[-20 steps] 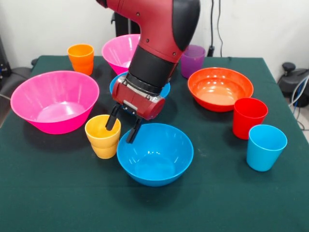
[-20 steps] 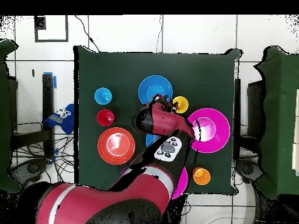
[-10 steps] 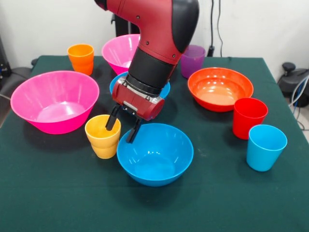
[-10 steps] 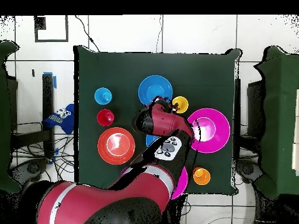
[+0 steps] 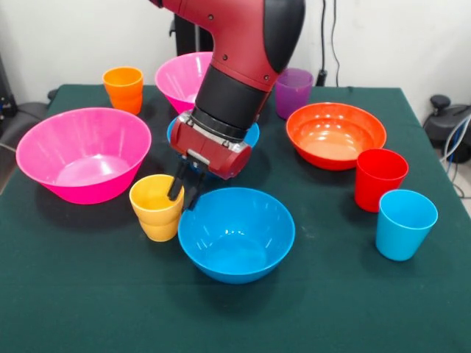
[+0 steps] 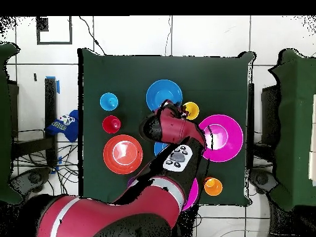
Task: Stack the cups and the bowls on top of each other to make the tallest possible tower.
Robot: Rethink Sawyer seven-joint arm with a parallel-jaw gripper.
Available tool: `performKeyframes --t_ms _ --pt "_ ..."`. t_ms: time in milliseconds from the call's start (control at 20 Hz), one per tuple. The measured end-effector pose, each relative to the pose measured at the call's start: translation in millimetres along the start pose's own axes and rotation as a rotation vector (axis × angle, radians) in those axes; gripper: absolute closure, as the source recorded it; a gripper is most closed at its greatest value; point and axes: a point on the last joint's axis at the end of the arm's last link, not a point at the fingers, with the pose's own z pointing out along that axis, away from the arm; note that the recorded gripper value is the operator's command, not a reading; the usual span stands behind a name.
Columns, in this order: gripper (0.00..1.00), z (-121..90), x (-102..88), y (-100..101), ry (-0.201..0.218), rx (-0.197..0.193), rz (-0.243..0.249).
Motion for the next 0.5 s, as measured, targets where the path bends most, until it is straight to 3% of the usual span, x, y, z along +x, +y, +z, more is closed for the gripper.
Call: performKeyframes --t_ms 500 --pt "1.0 -1.7 -2.0 0.5 -0.003 -0.002 0.002"
